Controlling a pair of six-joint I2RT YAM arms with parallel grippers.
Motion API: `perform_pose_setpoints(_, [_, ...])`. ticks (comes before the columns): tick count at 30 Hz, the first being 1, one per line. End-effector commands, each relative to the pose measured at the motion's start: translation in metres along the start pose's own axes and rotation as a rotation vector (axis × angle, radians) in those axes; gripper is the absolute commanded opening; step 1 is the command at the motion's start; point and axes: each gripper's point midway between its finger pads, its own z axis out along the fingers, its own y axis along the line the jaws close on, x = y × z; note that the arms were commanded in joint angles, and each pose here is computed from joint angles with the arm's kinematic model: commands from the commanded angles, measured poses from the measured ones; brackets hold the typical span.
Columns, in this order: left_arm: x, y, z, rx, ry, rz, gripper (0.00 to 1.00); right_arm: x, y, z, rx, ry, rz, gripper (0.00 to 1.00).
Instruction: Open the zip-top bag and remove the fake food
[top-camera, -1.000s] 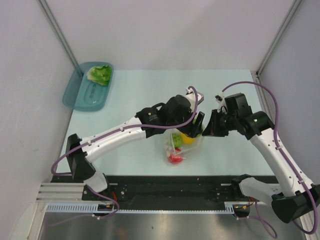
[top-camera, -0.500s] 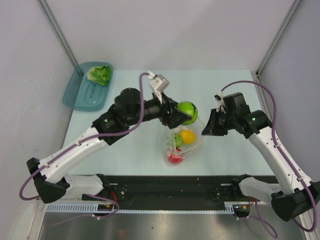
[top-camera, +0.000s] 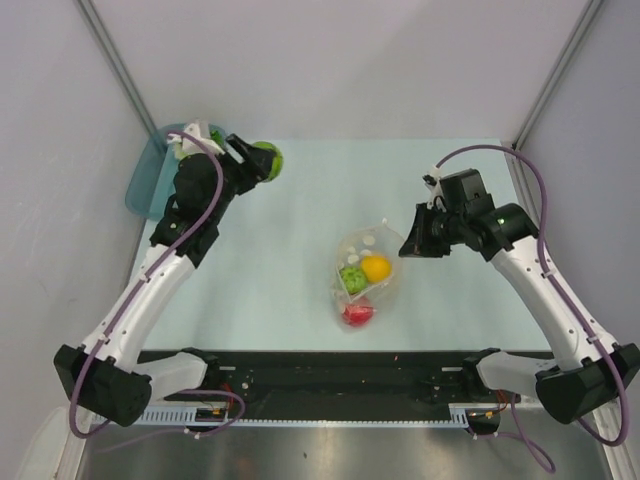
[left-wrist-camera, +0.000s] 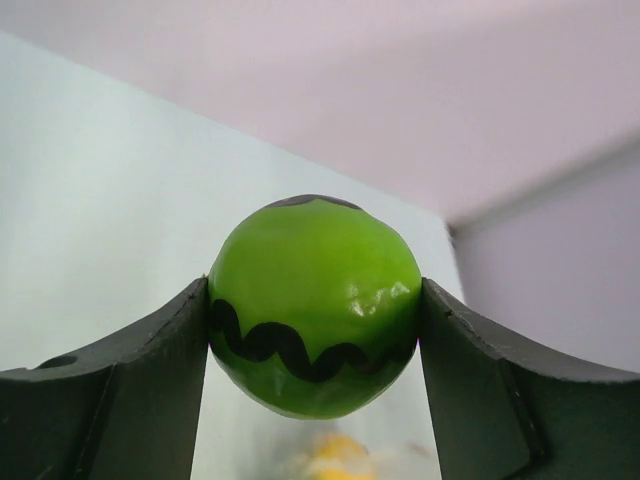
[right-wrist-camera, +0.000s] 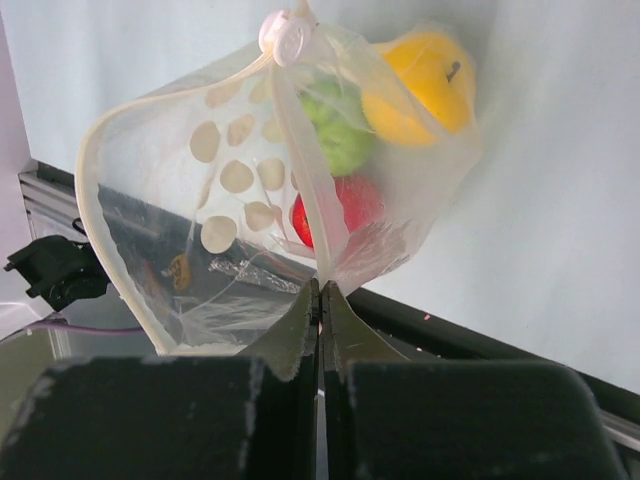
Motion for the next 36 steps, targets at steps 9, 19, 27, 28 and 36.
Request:
perform_pose_setpoints(9, [-0.083, 0.246, 0.036, -0.682, -0.431, -0.521, 0.0, -0.055, -0.014, 0.014, 0.066, -0.043, -0.01, 0.0])
perform_pose_setpoints(19, [-0.057, 0.359, 0.092, -1.007, -0.369, -0.725, 0.0, -0.094, -0.038, 0.024, 0.146, -0.068, 0.008, 0.0])
perform_pose_setpoints(27, [-0.005, 0.412, 0.113, -1.142, -0.274, -0.856, 0.05, -0.108, -0.035, 0.034, 0.145, -0.082, 0.031, 0.0])
perform_pose_setpoints(28, [-0.002, 0.414, 0.115, -1.136, -0.27, -0.872, 0.09, -0.106, -0.036, 0.037, 0.147, -0.078, 0.037, 0.0])
perform_pose_setpoints(36, [-0.004, 0.424, 0.124, -1.082, -0.272, -0.889, 0.76, -0.104, -0.026, 0.033, 0.14, -0.104, 0.033, 0.0])
